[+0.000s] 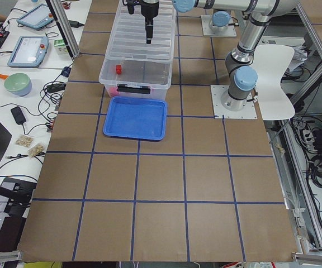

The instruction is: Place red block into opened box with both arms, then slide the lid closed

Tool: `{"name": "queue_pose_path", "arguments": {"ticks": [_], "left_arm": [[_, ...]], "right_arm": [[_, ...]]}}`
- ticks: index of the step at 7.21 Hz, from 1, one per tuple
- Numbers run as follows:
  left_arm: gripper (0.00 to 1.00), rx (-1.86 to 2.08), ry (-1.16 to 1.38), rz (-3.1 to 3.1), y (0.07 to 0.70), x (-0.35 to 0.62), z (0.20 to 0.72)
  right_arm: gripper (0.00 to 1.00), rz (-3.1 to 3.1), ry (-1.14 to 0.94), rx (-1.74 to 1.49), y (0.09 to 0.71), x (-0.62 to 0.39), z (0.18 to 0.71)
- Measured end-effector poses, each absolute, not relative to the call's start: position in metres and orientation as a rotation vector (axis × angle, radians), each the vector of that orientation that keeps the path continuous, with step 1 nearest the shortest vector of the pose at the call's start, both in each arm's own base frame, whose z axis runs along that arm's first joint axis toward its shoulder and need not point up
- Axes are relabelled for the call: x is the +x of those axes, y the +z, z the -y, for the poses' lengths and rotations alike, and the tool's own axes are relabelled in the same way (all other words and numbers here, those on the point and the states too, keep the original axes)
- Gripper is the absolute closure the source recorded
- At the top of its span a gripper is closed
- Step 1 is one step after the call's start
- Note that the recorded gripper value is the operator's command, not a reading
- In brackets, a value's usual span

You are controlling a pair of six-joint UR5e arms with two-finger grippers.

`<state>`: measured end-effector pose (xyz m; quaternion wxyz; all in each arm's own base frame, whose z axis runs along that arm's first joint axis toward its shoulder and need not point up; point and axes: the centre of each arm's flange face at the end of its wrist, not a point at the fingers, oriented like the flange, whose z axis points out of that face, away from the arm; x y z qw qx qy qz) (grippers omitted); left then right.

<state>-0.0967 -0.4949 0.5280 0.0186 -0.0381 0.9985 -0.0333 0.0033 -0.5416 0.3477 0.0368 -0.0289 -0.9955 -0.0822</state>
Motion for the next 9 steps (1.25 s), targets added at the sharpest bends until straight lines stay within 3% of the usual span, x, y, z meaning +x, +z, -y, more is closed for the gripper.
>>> {"name": "queue_pose_path", "arguments": {"ticks": [9], "left_arm": [[0.0,-0.125,-0.091,-3.094,0.53,-0.093,0.493]], "right_arm": [[0.0,3.103,-0.193,-0.083,0.343,0.097,0.543]]}}
